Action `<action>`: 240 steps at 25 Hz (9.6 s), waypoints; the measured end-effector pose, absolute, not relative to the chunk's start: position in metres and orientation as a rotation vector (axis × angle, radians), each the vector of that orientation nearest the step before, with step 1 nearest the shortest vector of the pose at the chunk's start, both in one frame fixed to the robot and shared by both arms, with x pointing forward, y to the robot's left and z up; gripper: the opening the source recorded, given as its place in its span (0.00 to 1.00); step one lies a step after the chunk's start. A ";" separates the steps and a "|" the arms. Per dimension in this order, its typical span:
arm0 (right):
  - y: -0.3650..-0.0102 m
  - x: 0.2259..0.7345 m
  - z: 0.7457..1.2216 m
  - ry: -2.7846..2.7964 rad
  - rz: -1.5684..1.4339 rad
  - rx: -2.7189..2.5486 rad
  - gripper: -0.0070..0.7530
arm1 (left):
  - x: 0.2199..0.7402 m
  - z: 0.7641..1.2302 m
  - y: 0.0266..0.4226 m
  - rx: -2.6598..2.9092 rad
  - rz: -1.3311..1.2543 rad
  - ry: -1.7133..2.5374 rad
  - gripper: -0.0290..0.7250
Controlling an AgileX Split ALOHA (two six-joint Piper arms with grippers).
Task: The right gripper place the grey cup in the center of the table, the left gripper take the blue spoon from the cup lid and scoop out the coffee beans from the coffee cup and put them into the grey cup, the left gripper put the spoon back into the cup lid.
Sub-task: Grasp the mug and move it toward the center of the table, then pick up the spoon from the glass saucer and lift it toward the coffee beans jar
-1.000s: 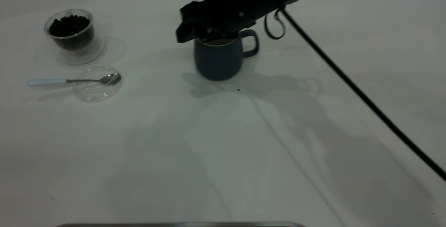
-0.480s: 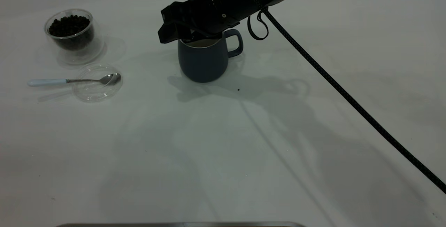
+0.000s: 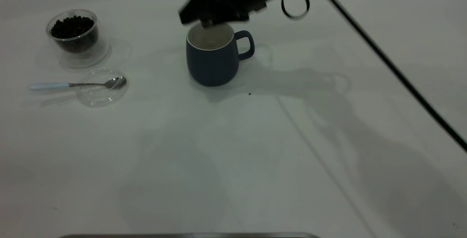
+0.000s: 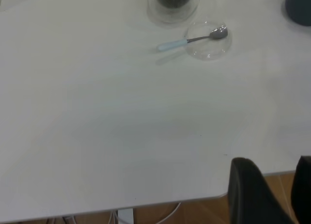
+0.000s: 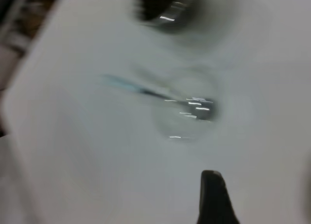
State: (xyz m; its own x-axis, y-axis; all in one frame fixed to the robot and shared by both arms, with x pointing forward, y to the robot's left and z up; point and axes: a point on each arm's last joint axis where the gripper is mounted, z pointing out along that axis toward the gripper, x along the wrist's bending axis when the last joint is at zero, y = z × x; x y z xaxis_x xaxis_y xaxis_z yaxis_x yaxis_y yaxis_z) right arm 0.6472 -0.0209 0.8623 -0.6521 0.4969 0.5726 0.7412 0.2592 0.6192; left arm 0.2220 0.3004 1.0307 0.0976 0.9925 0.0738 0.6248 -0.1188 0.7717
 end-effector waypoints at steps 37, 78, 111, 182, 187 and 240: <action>-0.189 0.415 1.076 -2.664 -0.424 -1.531 0.61 | 0.222 1.031 0.300 1.808 0.830 1.585 0.41; -0.301 0.232 1.043 -2.899 -1.359 -1.663 0.61 | 0.222 1.031 0.300 1.809 0.830 1.584 0.41; -0.299 0.222 1.041 -2.661 -1.317 -2.337 0.61 | 0.222 1.031 0.300 1.807 0.829 1.585 0.41; -0.299 0.222 1.041 -2.660 -1.321 -2.330 0.61 | 0.465 1.073 0.284 1.846 0.439 1.765 0.65; -0.299 0.222 1.041 -2.660 -1.321 -2.330 0.61 | 0.497 1.075 0.289 1.856 0.388 1.822 0.62; -0.299 0.222 1.041 -2.659 -1.322 -2.330 0.61 | 0.601 0.861 0.433 1.852 -0.109 2.308 0.61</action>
State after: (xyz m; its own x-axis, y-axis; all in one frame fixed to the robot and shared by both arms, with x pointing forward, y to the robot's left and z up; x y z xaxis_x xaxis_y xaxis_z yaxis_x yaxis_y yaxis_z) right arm 0.2217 -0.2986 1.0411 -0.1178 0.9927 -0.0263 0.5784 0.0901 0.8108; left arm 0.6009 0.4330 0.8615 -0.2080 0.9605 -0.1851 0.9736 0.2214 0.0552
